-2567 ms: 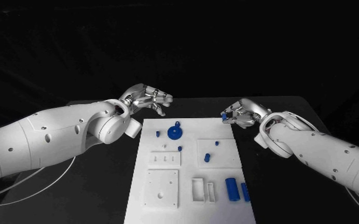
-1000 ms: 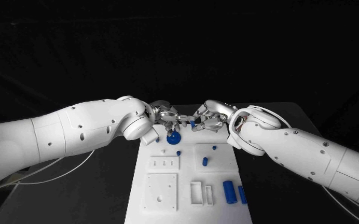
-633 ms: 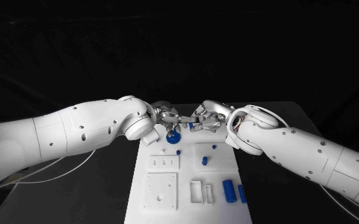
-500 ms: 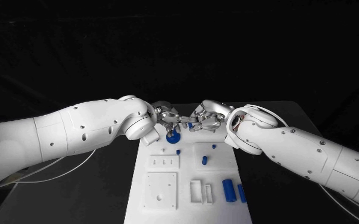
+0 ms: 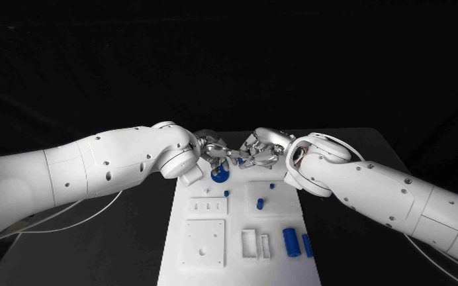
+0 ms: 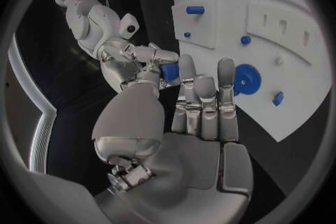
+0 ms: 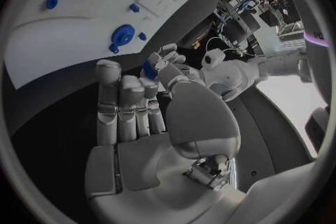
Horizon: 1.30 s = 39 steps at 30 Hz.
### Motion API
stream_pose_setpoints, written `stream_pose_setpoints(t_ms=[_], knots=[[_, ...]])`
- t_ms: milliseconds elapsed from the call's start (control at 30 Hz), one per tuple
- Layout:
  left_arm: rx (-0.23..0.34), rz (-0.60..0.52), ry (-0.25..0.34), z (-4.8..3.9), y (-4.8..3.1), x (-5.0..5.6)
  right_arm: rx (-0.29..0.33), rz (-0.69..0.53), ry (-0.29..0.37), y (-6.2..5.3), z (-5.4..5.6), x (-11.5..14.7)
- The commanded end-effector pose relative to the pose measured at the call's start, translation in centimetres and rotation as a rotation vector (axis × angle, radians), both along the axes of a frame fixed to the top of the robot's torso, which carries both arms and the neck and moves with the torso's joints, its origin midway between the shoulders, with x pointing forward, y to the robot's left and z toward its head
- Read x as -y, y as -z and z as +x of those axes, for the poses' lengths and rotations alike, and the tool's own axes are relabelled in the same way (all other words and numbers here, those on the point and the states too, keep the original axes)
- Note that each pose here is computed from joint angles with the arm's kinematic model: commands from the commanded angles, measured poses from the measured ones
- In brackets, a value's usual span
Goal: Assemble the parts on the task board
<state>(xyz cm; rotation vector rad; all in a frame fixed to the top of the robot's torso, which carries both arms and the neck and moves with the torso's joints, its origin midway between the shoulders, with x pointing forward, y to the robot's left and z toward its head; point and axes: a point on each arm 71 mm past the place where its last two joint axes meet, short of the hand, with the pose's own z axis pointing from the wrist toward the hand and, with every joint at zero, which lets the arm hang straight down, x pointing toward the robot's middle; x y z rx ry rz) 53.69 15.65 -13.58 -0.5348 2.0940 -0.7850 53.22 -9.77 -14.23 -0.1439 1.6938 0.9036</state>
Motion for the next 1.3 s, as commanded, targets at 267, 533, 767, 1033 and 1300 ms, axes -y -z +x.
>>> stream_pose_setpoints(t_ms=[267,533,767,1033,1300], knots=[[0.003,0.012,0.007,-0.06,0.03,0.21,-0.01,-0.021,-0.015,0.08,-0.16,-0.42],[-0.004,0.014,0.018,-0.17,0.08,0.24,-0.015,-0.028,-0.015,0.15,-0.14,-0.42],[-0.016,0.018,0.034,-0.38,0.16,0.3,-0.017,-0.035,-0.014,0.25,-0.04,-0.4],[-0.017,0.016,0.04,-0.5,0.17,0.3,-0.021,-0.033,-0.016,0.32,-0.02,-0.63],[-0.013,0.009,0.038,-0.48,0.14,0.3,-0.023,-0.023,-0.018,0.37,-0.06,-0.84]])
